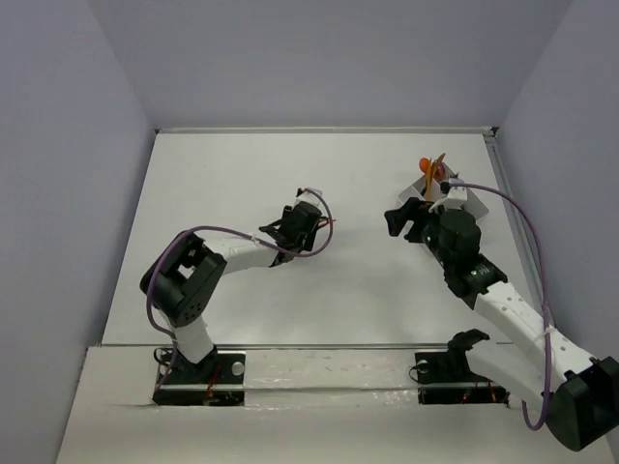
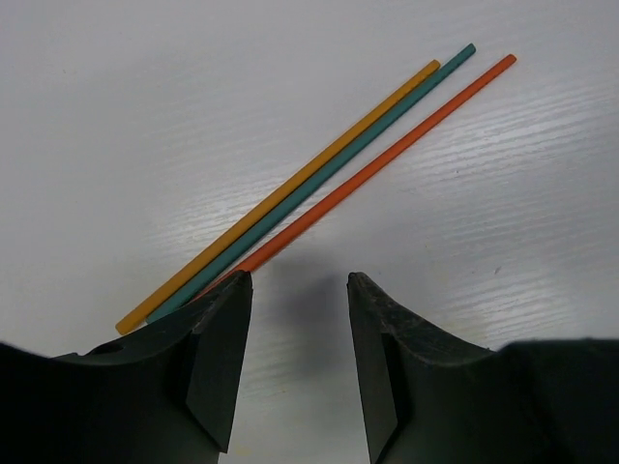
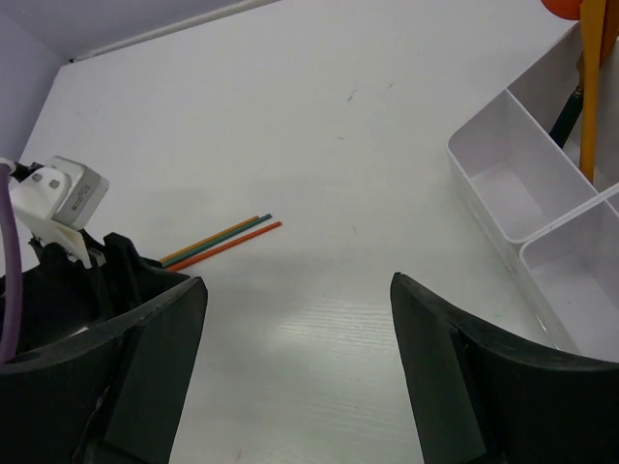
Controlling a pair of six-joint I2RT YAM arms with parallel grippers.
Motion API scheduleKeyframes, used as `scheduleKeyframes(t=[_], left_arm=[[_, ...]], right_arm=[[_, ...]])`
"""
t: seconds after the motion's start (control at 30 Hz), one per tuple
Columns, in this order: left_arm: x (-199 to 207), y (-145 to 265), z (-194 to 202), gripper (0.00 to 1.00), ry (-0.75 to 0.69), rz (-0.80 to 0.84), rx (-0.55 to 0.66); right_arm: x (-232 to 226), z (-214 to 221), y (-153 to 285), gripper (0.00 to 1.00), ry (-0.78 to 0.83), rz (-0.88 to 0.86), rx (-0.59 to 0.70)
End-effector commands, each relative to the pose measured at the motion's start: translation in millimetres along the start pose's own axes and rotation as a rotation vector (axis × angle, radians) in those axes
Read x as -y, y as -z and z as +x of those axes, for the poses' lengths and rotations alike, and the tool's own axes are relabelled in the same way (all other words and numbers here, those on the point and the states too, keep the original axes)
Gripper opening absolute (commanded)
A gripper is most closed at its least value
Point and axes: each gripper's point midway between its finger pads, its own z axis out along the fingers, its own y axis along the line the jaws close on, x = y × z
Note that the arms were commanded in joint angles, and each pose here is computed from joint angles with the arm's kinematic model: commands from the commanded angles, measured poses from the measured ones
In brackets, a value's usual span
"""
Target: Sort the eating utensils into containers
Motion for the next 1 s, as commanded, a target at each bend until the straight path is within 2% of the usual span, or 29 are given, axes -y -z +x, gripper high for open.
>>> scheduleKeyframes(t=[0.0,0.33,0.73,0.97], left_arm=[[0.0,-4.9,-12.6,0.44,-0.003,0.006,0.005],[4.4,-15.5,-14.1,0.44,-0.016,0.022,-0.003],[5.1,-27.9,1.4,0.40,-0.044,0.032,-0.043],[9.4,-21.5,-6.3,0.40,-0.029,0.068,-0.007]], right_arm=[[-13.1,-3.0,2.8,0.82,-0.018,-0.062,0.011],[-13.8,2.7,2.1,0.81,-0.020,-0.072,-0.007],[-11.0,-3.3,3.3,0.81,-0.018,-0.051,0.013],[-10.5,0.6,0.4,0.80,-0.016,-0.049,-0.002]])
